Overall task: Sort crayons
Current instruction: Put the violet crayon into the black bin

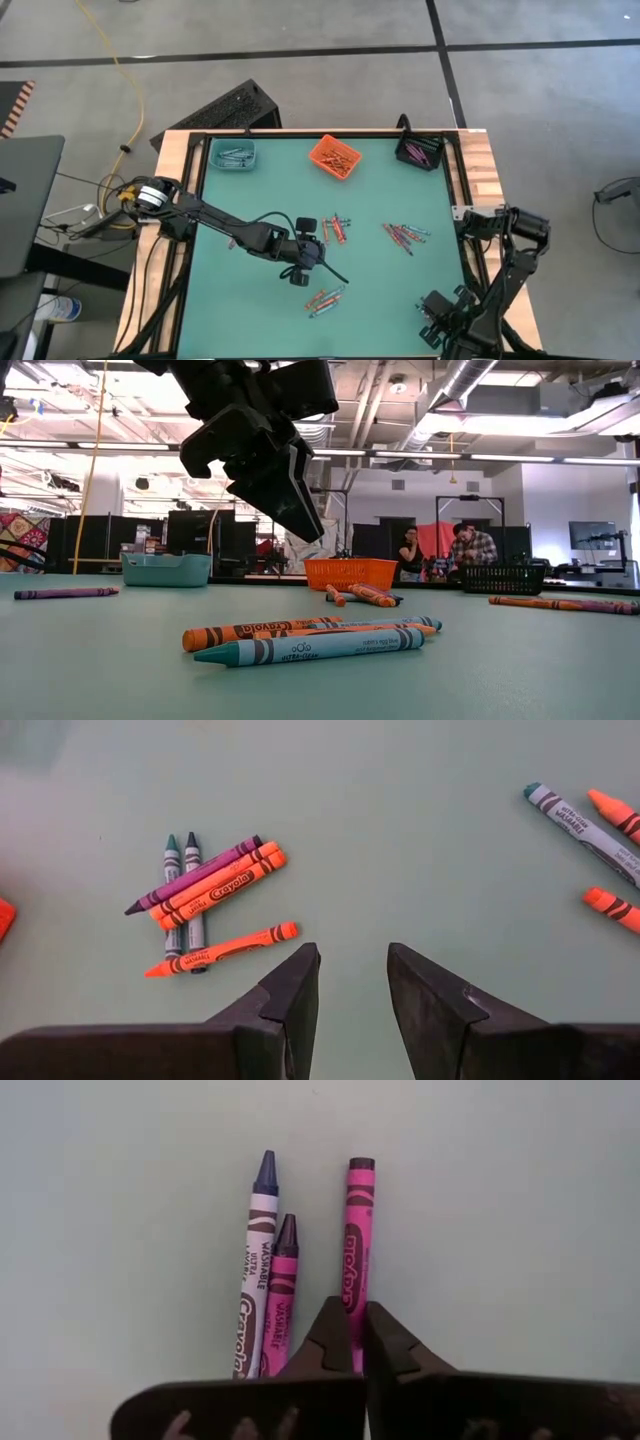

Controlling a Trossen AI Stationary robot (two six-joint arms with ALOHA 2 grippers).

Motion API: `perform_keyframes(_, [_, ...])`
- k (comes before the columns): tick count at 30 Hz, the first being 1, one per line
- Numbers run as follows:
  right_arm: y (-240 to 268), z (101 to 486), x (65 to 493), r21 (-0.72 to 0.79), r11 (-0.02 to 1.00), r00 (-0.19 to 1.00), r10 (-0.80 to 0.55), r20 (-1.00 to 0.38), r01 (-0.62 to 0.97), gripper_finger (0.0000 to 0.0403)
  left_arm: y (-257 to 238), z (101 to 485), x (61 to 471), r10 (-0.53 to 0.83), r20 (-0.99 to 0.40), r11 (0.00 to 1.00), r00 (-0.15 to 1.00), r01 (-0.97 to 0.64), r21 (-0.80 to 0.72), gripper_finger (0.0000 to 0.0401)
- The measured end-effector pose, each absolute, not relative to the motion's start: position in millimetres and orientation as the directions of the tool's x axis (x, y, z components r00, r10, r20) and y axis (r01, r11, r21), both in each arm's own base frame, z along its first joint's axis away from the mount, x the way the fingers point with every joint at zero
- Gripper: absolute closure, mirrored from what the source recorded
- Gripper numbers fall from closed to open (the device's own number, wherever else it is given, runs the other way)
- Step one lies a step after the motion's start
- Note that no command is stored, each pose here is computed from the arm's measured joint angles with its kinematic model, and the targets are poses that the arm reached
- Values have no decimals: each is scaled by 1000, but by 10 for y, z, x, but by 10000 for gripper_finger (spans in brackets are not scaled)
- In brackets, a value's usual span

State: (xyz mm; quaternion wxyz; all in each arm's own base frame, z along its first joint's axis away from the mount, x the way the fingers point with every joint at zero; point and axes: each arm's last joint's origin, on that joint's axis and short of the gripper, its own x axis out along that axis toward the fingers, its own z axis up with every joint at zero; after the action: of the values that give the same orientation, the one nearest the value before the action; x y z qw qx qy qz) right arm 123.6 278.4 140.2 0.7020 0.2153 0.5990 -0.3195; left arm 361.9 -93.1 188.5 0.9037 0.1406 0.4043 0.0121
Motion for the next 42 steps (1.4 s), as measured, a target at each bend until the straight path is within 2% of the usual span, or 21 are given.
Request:
perform_keyframes(10, [2735,1742,1408,-160,719,49,-260,-964,676,402,-932,1885,3619,136,-727,960,673,91,265,289])
perform_keyframes(21, [2651,2011,1634,-181,743,196,-389,-900,644,403,-922,1898,3635,149,-711,961,687,70,268,289])
perform_keyframes(31, [2421,2212,1904,-309,744,228,-523,-821,592,403,-907,1899,3637,167,-707,958,687,55,280,289])
perform_keyframes(42, [1699,2345,2530,-501,768,140,-591,-794,399,403,-907,1898,3636,167,-708,959,686,55,280,289])
